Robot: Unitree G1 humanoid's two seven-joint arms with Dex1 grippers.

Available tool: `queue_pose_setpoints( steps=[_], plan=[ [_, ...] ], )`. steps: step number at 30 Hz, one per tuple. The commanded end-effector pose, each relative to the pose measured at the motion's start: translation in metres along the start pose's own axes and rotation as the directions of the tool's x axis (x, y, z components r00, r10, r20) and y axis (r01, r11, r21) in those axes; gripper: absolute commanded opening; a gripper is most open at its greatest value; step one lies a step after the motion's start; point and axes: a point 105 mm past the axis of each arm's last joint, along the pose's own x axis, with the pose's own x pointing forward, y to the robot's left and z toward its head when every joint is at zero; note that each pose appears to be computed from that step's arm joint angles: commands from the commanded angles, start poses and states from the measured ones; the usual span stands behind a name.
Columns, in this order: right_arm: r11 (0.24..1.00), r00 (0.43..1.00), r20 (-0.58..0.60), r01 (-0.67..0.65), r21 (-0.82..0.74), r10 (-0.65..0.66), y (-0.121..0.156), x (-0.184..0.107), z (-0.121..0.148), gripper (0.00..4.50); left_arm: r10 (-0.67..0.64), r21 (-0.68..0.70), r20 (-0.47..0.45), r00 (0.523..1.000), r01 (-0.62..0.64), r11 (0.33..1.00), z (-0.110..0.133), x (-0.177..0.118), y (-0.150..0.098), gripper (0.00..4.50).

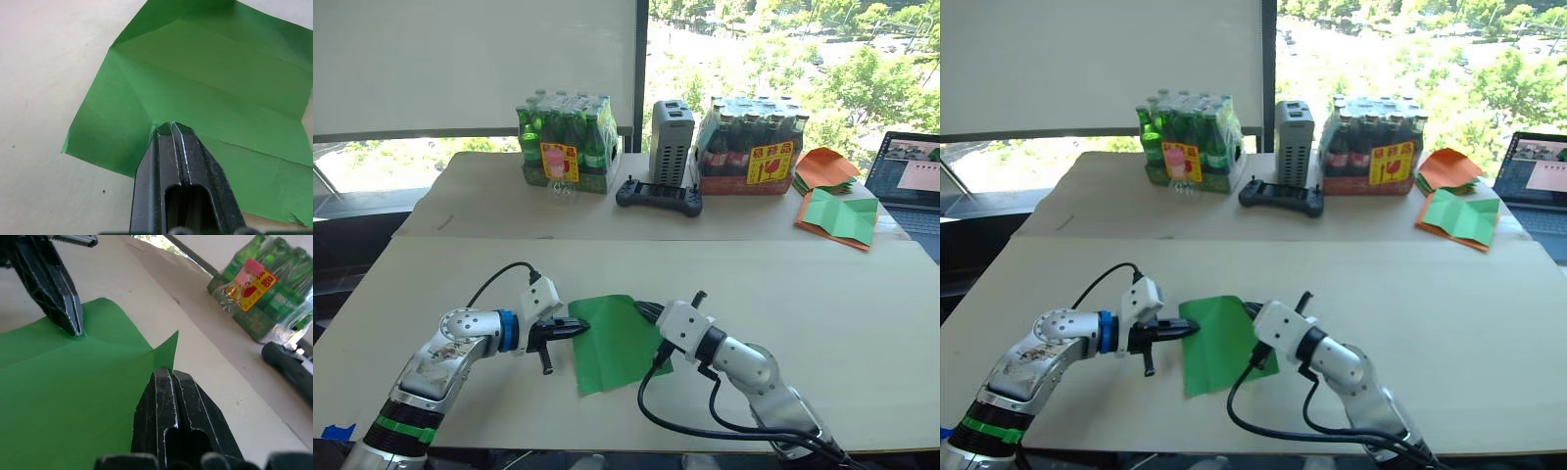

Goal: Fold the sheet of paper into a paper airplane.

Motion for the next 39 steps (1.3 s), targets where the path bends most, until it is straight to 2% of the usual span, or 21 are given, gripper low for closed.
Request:
queue_pose_setpoints(
  steps=[1,6,10,13,23,30,39],
  plan=[
    [0.984,0.996,0.049,-0.067,-0.163,0.076,0.011,-0.001,0.009,0.03,0.0,0.034,0.007,1.0,-0.001,0.999,0.008,-0.003,0.005,0.0],
    [0.952,0.986,0.004,-0.159,-0.264,0.165,0.026,0.0,-0.002,0.03,-0.009,0.068,0.01,1.0,0.009,0.998,0.017,0.005,0.01,0.0],
    [0.943,0.984,-0.034,-0.176,-0.282,0.174,0.027,0.002,-0.009,0.03,-0.042,0.078,0.064,0.997,0.037,0.996,0.037,0.018,0.011,0.0],
    [0.94,0.982,-0.045,-0.188,-0.286,0.183,0.029,0.002,-0.011,0.03,-0.06,0.097,0.068,0.996,0.054,0.994,0.044,0.027,0.009,0.0],
    [0.935,0.974,-0.072,-0.226,-0.274,0.214,0.036,0.0,-0.014,0.03,-0.069,0.131,0.007,0.998,0.067,0.989,0.032,0.043,0.009,0.0],
    [0.934,0.973,-0.077,-0.231,-0.274,0.218,0.037,0.001,-0.014,0.03,-0.056,0.162,0.007,0.998,0.054,0.985,0.038,0.056,0.013,0.0],
    [0.938,0.974,-0.081,-0.224,-0.264,0.209,0.037,0.003,-0.014,0.03,-0.053,0.199,-0.125,0.991,0.077,0.977,0.008,0.057,0.013,0.0]
  ],
)
